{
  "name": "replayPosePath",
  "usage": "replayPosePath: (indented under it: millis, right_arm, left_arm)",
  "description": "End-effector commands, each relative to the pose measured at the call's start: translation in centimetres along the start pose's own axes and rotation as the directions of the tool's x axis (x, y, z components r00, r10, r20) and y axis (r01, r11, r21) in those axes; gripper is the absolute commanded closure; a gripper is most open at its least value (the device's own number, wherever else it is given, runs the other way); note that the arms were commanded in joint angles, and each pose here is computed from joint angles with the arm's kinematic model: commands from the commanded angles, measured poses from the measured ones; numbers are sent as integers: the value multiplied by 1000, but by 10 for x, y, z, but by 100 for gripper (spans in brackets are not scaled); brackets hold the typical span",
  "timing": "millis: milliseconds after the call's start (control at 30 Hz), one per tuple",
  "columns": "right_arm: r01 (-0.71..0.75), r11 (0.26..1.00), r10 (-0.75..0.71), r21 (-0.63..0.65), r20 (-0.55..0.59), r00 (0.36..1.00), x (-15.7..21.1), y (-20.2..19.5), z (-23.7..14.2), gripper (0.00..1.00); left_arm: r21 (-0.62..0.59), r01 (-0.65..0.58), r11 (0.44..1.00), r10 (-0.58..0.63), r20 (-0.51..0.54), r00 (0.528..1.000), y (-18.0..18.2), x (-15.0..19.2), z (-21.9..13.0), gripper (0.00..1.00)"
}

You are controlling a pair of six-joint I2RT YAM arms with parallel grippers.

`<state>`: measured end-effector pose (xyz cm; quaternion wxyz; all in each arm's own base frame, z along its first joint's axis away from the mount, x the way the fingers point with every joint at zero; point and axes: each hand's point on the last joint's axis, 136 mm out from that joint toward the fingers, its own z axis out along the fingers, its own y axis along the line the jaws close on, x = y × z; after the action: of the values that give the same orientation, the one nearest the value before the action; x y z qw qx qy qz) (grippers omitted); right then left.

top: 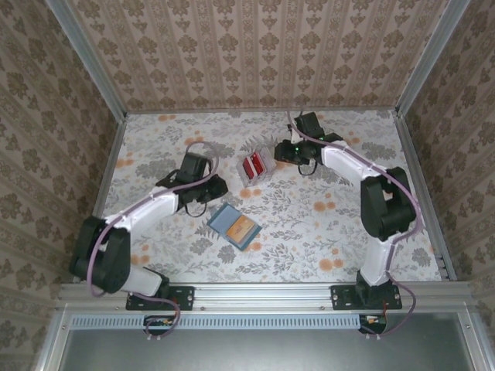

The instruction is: Put the credit cards into the card holder

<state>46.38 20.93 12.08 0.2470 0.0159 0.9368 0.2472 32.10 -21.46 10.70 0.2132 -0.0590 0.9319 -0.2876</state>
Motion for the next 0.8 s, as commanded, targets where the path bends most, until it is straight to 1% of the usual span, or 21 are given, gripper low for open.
replayPosePath:
  millis: [0, 67, 267, 333, 533, 733, 767]
  right_arm:
    - [8, 999, -11, -40, -66, 998, 0, 9, 15, 64]
    - [3, 999, -7, -52, -74, 997, -2, 11, 21, 63]
    - [-10, 998, 3, -64, -116, 993, -1, 13, 36, 63]
    - [-7, 998, -1, -66, -124, 992, 1, 16, 38, 63]
    - [2, 996, -16, -88, -160, 987, 7, 28, 46, 62]
    - [43, 995, -57, -87, -158, 986, 8, 43, 52, 62]
    - [40, 997, -51, -69, -182, 982, 14, 39, 54, 62]
  left_arm:
    - [89, -37, 995, 39, -29, 999, -21, -15, 17, 82]
    - [97, -14, 995, 16, -27, 1000, -17, -29, 27, 82]
    - [146, 23, 989, -14, -62, 998, -20, -45, 63, 80]
    - [163, 36, 986, -24, -79, 997, -21, -48, 72, 79]
    - [188, 47, 981, -32, -80, 996, -25, -54, 84, 77]
    - [201, 72, 977, -51, -112, 992, -25, -48, 100, 75]
    - [203, 71, 977, -48, -117, 992, -27, -47, 102, 75]
